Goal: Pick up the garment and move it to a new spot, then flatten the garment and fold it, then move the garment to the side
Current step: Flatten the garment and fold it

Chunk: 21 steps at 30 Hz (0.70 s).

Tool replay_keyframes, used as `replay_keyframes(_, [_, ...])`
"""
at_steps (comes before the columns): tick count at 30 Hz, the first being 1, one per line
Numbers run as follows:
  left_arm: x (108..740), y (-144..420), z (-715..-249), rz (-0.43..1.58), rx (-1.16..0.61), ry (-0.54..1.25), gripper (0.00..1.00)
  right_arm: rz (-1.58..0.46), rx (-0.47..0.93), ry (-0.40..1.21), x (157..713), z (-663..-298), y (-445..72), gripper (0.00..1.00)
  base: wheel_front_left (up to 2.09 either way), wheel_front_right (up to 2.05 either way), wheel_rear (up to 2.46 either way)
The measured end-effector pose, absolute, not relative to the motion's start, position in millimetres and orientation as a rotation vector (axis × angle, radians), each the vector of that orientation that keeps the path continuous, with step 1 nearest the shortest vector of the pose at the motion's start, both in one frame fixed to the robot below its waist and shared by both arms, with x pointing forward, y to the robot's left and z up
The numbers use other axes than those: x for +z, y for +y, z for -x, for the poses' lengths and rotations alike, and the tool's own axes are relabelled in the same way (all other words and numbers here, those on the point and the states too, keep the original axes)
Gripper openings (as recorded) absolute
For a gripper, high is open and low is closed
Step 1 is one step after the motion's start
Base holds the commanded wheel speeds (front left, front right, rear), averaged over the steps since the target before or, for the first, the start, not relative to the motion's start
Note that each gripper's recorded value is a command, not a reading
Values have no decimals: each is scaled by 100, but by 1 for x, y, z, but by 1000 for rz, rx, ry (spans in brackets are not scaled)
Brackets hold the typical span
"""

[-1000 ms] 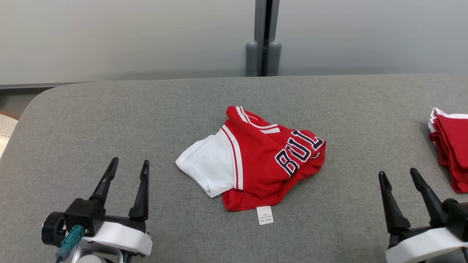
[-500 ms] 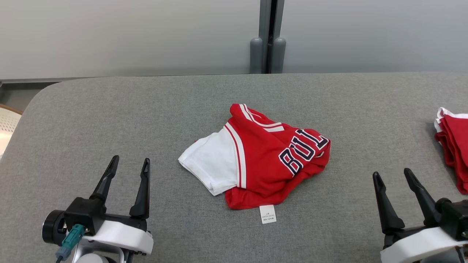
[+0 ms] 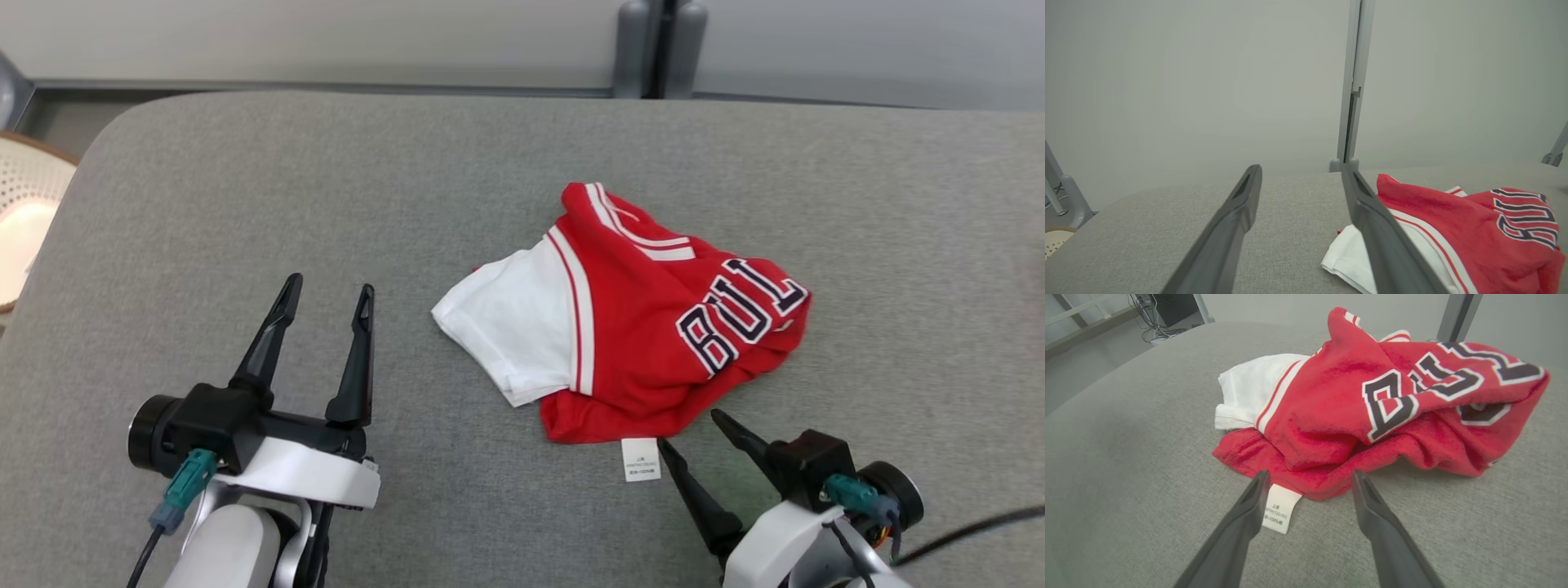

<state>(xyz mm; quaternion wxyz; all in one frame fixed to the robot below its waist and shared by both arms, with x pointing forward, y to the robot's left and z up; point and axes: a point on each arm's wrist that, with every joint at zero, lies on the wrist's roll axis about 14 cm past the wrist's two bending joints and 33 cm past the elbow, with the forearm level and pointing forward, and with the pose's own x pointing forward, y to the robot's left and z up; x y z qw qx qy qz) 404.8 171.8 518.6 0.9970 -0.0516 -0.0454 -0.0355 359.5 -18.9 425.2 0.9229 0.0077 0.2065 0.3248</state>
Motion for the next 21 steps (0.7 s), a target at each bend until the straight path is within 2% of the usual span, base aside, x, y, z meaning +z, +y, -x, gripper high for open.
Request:
replay_keyframes(9, [498,187,-413,101,-17,-45,100,7,686,550,374,-381,-11,100,0,0,0])
replay_keyframes(10, [496,188,-413,101,-14,-38,100,3,689,553,371,-383,-9,48,0,0,0])
replay_keyframes(11, [493,189,-413,102,-11,-33,100,-2,687,548,371,-386,-9,43,0,0,0])
replay_keyframes(12, [492,190,-413,102,-7,-29,100,-8,682,544,370,-389,-8,0,0,0,0])
replay_keyframes(21, [497,183,-420,96,-29,-51,100,-31,602,438,401,-407,-33,0,0,0,0])
